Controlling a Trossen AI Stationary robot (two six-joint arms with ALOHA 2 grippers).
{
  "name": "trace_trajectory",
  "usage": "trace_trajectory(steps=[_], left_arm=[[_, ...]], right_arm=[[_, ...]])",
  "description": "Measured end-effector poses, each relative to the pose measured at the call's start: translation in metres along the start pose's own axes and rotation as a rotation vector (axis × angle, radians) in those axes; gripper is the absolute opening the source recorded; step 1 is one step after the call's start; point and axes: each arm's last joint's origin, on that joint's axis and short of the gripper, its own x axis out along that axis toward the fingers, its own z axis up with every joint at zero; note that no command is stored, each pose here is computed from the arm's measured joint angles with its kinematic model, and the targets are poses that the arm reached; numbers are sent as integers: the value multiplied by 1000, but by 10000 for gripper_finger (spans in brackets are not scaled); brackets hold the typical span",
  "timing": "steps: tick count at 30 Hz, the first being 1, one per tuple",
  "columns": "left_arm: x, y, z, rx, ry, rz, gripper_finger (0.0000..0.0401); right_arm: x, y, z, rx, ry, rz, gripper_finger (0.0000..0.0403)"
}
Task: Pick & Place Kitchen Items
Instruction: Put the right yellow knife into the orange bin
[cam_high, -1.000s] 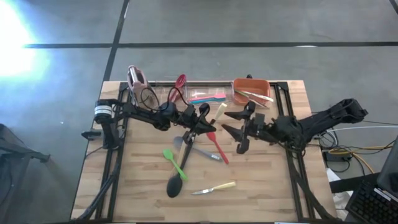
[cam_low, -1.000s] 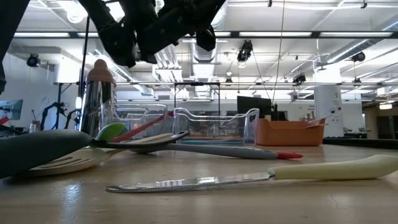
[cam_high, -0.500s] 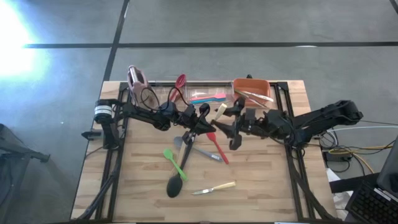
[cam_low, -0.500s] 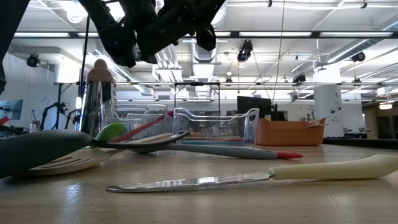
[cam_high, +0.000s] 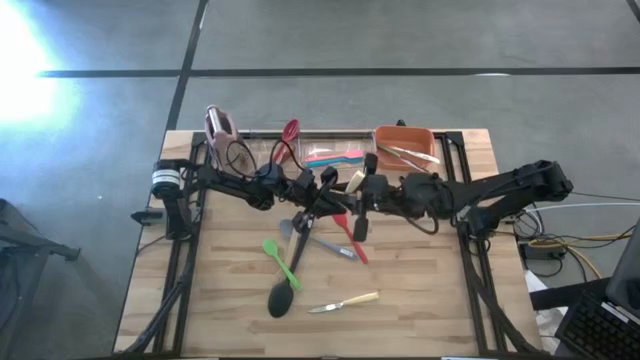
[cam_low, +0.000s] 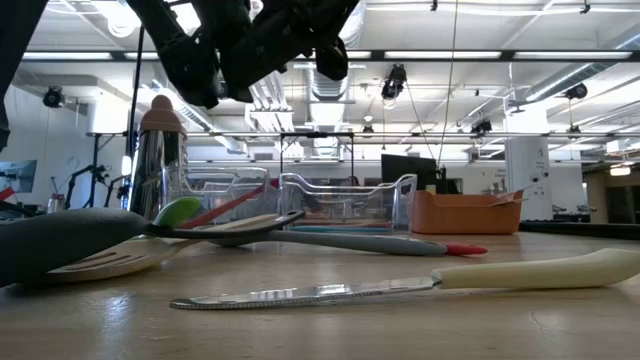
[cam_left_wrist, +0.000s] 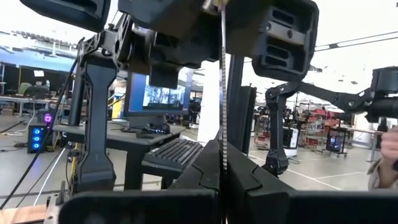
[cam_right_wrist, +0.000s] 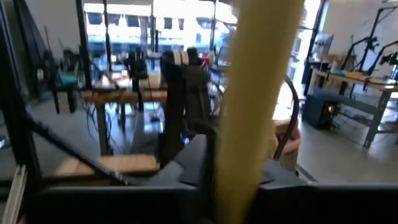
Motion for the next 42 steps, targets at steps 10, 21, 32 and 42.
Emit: trace_trajectory(steps=[10, 21, 32, 42], left_arm=[[0, 0, 1, 15, -7, 3, 0], [0, -1, 2, 15, -13, -7, 0], [0, -1, 3, 22, -20, -15, 0], [-1, -2, 5, 37, -36, -17, 0]], right_arm=[[-2, 0, 7, 1, 66, -37, 10], [-6, -2, 19, -16, 29, -67, 100], [-15, 8, 17, -35, 52, -31, 174], [-19, 13, 20, -18, -21, -180, 139]])
